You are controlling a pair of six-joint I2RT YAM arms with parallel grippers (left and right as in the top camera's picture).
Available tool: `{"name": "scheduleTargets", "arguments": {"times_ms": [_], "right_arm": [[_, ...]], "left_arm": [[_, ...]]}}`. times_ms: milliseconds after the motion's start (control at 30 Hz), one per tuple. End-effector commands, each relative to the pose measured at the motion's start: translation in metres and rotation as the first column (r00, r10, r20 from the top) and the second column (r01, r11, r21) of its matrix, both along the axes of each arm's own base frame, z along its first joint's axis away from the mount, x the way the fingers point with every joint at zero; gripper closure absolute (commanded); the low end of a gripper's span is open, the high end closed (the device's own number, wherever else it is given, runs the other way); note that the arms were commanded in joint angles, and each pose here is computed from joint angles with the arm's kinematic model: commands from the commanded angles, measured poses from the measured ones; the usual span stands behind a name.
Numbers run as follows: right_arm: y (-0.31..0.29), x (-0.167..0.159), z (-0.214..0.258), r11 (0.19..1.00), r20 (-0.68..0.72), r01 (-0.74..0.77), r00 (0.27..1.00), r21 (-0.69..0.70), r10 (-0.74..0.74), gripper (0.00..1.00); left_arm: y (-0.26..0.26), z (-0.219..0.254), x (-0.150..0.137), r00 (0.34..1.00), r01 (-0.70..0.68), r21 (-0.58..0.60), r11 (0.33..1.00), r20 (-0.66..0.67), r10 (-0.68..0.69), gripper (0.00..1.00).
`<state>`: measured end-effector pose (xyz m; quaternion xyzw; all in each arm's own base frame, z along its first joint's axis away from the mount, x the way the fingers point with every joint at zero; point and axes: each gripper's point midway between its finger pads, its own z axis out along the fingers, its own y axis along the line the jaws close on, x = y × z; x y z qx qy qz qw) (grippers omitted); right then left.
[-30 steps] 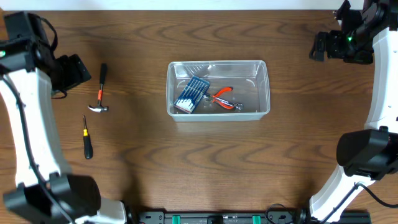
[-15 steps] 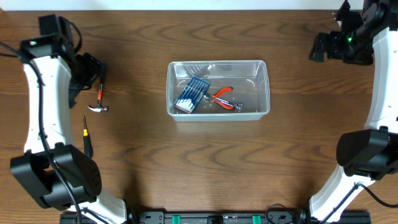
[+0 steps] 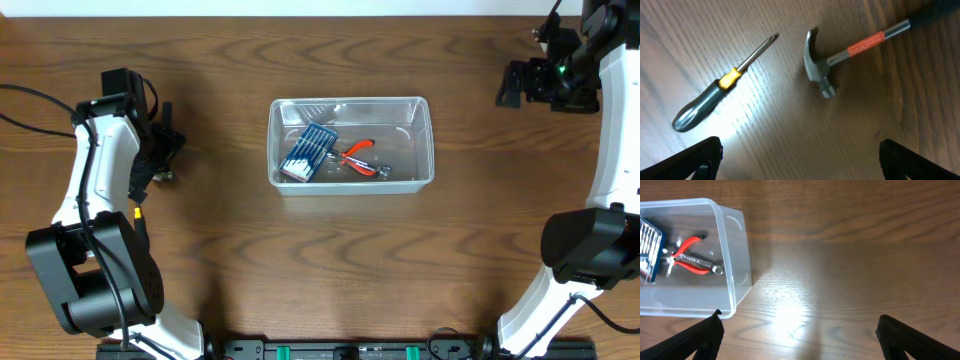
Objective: Pack container
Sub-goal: 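Release the case and move left gripper toward the red hammer, then lower left gripper over the hammer handle and close on it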
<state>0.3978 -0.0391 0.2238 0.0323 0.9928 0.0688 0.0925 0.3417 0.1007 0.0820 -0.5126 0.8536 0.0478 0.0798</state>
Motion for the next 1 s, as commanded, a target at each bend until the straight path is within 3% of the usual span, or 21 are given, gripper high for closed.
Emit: {"name": "scheduleTargets", "arguments": {"times_ms": [0, 367, 767, 967], "right_arm": [[0.004, -0.002, 0.000, 1.000, -0.005, -0.020, 1.000, 0.006, 0.020, 0.01], [0.003, -0.005, -0.001, 1.000, -0.019, -0.019, 1.000, 0.002, 0.019, 0.01], [0.003, -0.006, -0.001, 0.999, -0.019, -0.038, 0.999, -0.001, 0.038, 0.01], [0.003, -0.008, -0.001, 0.999, -0.025, -0.048, 0.999, -0.001, 0.048, 0.01]], "left_arm": [[0.002, -0.002, 0.001, 1.000, -0.025, 0.006, 1.000, 0.006, 0.025, 0.02], [-0.012, -0.002, 0.016, 0.993, -0.069, -0.153, 0.986, 0.089, 0.083, 0.01], [-0.002, -0.001, 0.027, 0.991, 0.023, -0.107, 0.994, 0.130, -0.009, 0.01], [0.000, -0.028, 0.025, 0.997, 0.050, -0.121, 0.991, 0.065, -0.042, 0.01]]}}
